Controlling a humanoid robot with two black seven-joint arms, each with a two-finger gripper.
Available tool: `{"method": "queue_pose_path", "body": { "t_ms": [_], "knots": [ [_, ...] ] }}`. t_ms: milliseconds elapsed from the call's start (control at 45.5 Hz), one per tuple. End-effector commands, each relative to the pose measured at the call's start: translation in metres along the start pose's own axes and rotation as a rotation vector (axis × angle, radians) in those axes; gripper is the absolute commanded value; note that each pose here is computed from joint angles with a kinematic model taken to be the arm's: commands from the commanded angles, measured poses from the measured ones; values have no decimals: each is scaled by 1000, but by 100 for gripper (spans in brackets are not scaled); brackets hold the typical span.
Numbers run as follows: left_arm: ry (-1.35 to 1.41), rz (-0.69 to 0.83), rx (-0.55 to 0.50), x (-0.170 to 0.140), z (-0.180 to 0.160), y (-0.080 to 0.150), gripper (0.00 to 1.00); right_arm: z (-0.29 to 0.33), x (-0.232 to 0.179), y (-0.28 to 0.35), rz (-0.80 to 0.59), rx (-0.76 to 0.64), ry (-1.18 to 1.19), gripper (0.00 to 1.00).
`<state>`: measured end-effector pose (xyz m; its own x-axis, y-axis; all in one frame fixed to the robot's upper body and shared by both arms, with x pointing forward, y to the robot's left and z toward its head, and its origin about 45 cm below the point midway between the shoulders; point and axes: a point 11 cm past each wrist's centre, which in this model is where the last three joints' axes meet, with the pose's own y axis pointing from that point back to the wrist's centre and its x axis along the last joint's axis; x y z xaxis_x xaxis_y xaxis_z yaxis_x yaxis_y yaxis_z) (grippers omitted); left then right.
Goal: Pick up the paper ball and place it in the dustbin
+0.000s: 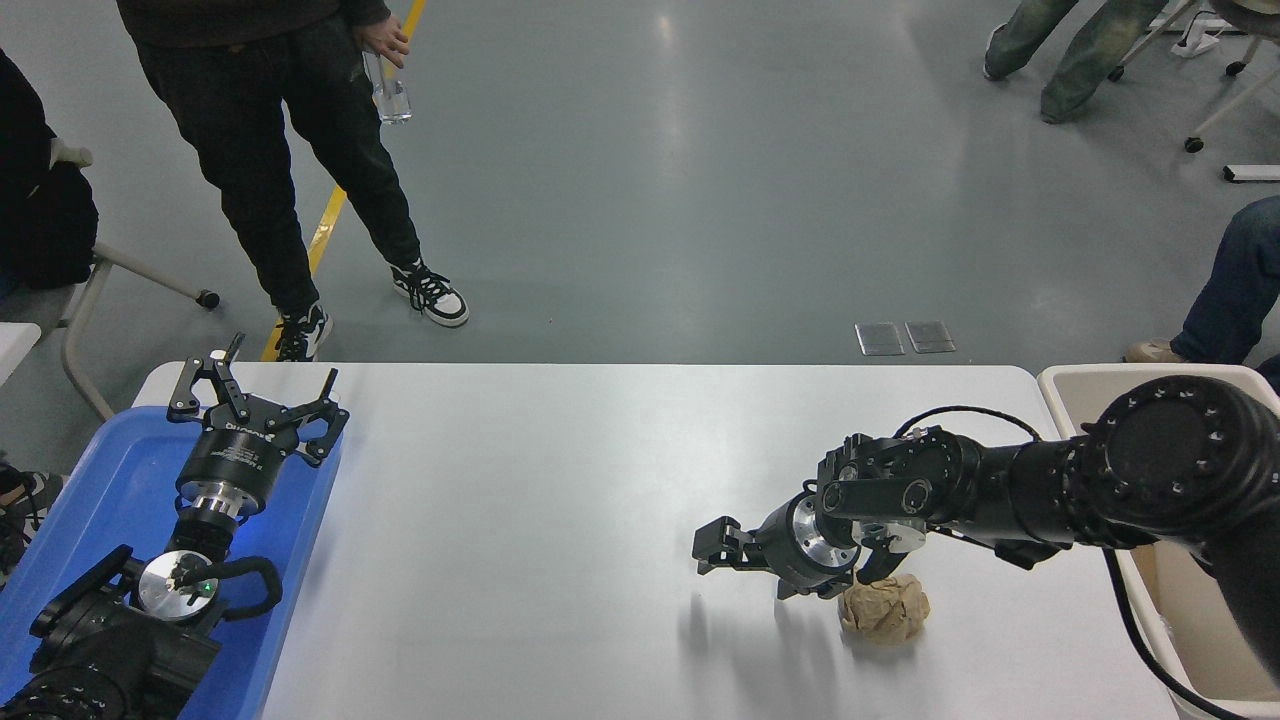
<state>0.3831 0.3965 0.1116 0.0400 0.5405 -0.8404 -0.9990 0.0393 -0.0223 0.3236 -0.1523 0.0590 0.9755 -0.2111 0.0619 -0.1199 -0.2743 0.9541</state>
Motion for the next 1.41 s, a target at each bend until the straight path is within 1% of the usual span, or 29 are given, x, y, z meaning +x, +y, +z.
{"method": "queue_pose_path", "body": {
  "t_ms": [0,154,352,462,571,725,901,1011,1099,1187,1275,1385],
  "knots": [
    [0,0,0,0,0,0,99,3,-4,-3,-9,-3,-6,100],
    [-3,0,-2,0,1,0,99,-4,4,4,1,2,9,100],
    [-3,0,-2,0,1,0,99,-34,26,33,18,21,74,100],
    [-2,-1,-3,0,2,0,99,-53,32,54,9,27,132,100],
    [-2,1,-3,0,2,0,99,-71,41,78,30,20,198,100],
    [-4,1,-3,0,2,0,99,-85,41,119,19,-29,297,100],
    [-5,1,-2,0,2,0,99,-51,61,198,71,-90,259,100],
    [-4,1,-3,0,2,0,99,-31,59,254,49,-106,239,100],
    [-5,1,-2,0,2,0,99,-19,57,283,50,-130,253,100],
    [-5,1,-2,0,2,0,99,6,58,303,82,-205,329,100],
    [-4,1,-3,0,2,0,99,34,60,318,103,-316,393,100],
    [-6,1,-3,1,3,0,99,54,63,340,136,-402,395,100]
  ]
}}
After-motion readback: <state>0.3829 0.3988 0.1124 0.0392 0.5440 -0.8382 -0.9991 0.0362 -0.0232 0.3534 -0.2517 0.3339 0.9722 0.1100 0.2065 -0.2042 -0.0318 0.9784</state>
